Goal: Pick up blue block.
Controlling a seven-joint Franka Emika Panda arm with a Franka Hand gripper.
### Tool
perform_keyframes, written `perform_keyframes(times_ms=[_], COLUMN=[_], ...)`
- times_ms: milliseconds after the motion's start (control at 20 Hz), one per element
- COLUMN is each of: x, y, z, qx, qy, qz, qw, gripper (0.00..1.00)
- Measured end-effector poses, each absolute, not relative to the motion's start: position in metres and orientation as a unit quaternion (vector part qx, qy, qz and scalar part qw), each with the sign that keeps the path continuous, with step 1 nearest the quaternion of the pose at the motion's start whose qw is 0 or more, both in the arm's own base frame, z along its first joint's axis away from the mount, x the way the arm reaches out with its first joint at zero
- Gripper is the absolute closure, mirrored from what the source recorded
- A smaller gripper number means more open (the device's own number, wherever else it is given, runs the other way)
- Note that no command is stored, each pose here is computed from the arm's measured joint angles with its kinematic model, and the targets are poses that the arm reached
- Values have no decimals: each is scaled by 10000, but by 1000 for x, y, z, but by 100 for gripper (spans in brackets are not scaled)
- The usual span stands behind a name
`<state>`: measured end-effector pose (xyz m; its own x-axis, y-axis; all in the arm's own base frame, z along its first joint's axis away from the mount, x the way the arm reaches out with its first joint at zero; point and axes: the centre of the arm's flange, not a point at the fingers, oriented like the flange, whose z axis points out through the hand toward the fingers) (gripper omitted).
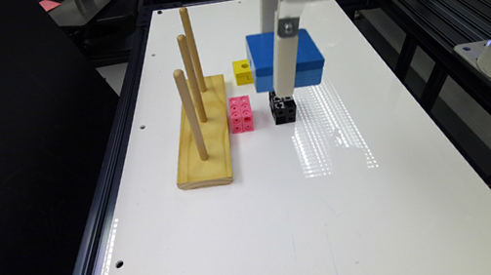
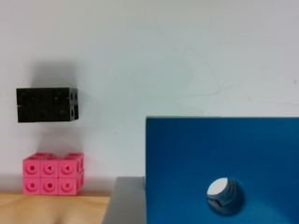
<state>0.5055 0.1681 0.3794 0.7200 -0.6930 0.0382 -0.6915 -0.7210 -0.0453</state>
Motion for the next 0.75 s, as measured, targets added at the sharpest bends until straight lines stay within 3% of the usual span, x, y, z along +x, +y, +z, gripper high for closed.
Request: perform_keyframes(times_ms=[550, 750], x=[506, 507], y=[168, 168], z=[377, 383], qx=[-9272, -9271], qy=[3735, 3734], qz=[-241, -281], qw=[130, 153], gripper=[100, 100])
